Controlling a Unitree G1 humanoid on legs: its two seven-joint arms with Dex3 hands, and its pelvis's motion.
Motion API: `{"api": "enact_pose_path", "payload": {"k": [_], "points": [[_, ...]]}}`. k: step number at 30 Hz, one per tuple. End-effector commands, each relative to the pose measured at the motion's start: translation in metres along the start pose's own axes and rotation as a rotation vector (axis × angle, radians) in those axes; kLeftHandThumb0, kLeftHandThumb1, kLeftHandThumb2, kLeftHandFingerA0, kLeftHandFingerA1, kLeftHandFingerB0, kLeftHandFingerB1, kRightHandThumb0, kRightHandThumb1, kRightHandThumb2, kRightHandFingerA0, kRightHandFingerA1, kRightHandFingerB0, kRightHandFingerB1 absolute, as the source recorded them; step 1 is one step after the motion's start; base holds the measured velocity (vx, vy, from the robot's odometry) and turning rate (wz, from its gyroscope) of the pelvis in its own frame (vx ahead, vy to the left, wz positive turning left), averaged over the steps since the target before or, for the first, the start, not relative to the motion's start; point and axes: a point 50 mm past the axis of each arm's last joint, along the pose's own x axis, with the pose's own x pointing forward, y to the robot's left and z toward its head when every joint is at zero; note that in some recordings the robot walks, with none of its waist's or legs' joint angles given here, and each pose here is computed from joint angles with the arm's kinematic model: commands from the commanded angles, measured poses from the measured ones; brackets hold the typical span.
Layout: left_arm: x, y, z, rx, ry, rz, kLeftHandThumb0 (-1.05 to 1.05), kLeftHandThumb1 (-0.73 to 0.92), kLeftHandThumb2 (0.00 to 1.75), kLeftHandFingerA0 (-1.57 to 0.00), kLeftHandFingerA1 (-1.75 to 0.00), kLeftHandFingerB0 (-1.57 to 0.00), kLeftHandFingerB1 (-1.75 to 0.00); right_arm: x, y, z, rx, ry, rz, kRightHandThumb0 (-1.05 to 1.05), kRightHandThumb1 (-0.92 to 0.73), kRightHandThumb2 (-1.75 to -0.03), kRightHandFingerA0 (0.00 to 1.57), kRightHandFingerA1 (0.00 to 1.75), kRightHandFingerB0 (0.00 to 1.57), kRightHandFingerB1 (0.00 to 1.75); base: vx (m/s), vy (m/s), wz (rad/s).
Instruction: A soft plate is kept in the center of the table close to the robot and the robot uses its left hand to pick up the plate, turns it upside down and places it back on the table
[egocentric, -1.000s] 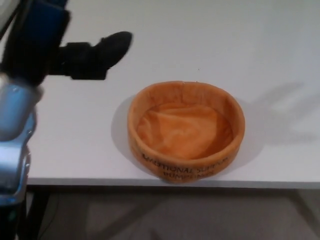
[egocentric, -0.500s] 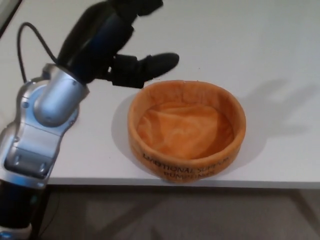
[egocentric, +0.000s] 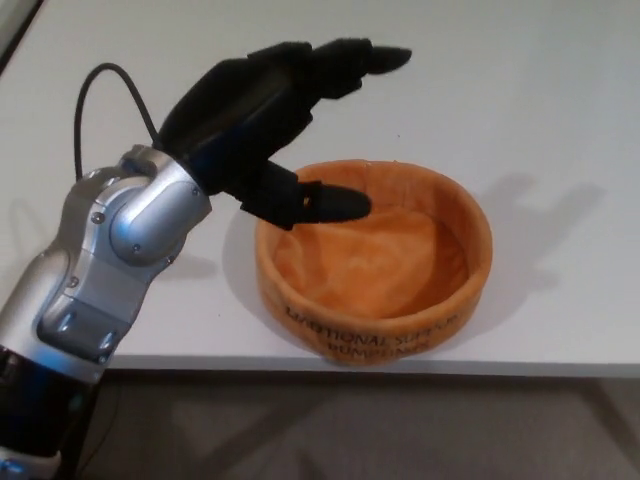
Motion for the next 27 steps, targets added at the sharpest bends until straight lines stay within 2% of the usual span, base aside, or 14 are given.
{"api": "enact_pose_path", "payload": {"k": [1,17,22,27], "points": [[-0.004,-0.004,-0.01,0.08,0.072,-0.085,-0.95,0.59,0.6,-0.23,-0.36,-0.19,-0.27,-0.002,-0.004,0.001,-0.007,0.031,0.005,-0.8,-0.92,-0.72,0.27,0.35,0.09,0.23,0.0,0.0,0.0],[-0.01,-0.015,-0.026,0.215,0.165,-0.22,-0.92,0.56,0.59,-0.26,-0.34,-0.23,-0.28,-0.001,-0.005,0.001,-0.004,0.037,0.006,-0.8,-0.92,-0.7,0.3,0.36,0.12,0.23,0.0,0.0,0.0],[-0.01,-0.02,-0.03,0.279,0.178,-0.278,-0.92,0.59,0.59,-0.21,-0.33,-0.19,-0.27,-0.001,-0.004,0.003,-0.016,0.029,0.01,-0.78,-0.92,-0.72,0.3,0.36,0.12,0.23,0.0,0.0,0.0],[-0.01,-0.03,-0.032,0.365,0.174,-0.326,-0.89,0.58,0.59,-0.26,-0.32,-0.24,-0.28,-0.003,-0.002,0.005,0.02,0.027,0.01,-0.76,-0.92,-0.7,0.29,0.38,0.13,0.23,0.0,0.0,0.0]]}}
